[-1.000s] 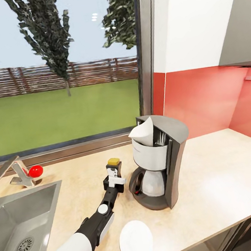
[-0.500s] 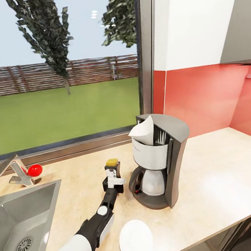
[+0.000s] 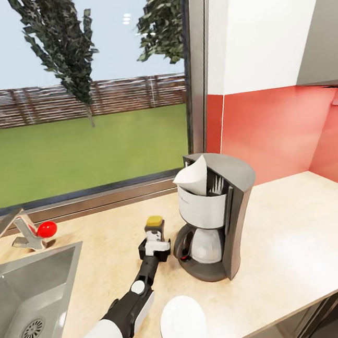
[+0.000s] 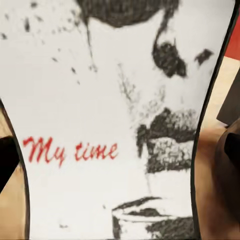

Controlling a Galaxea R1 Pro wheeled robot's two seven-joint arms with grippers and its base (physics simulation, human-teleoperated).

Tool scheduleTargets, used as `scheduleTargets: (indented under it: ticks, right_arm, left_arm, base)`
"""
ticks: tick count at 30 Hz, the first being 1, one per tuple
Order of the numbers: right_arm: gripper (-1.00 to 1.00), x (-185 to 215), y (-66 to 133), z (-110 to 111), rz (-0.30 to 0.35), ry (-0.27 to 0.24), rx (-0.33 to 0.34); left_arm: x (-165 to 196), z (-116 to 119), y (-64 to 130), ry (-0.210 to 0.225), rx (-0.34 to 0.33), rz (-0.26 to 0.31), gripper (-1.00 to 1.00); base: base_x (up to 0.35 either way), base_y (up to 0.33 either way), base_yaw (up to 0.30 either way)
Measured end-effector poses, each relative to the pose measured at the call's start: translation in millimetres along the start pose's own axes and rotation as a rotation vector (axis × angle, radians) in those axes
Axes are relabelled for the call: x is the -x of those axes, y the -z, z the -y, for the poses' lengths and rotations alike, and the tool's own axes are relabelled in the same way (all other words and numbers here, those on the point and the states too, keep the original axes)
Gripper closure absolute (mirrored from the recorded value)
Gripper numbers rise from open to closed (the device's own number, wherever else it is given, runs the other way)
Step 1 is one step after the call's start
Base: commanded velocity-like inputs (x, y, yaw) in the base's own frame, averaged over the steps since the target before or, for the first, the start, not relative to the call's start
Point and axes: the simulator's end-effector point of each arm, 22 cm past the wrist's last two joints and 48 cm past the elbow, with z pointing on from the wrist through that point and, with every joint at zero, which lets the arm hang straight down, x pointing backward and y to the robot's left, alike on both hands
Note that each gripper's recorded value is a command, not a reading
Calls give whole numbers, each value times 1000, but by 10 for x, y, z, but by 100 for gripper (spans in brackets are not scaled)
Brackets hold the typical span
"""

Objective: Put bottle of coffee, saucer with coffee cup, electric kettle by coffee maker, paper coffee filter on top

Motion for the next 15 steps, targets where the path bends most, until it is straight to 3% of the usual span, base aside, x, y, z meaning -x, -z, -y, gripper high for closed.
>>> scheduleTargets:
  ticks: [15]
  right_arm:
    - [-100, 0, 0, -1, 0, 1, 0]
  left_arm:
    - [0, 0, 1, 1, 0, 0, -100]
  base:
    - [0, 0, 0]
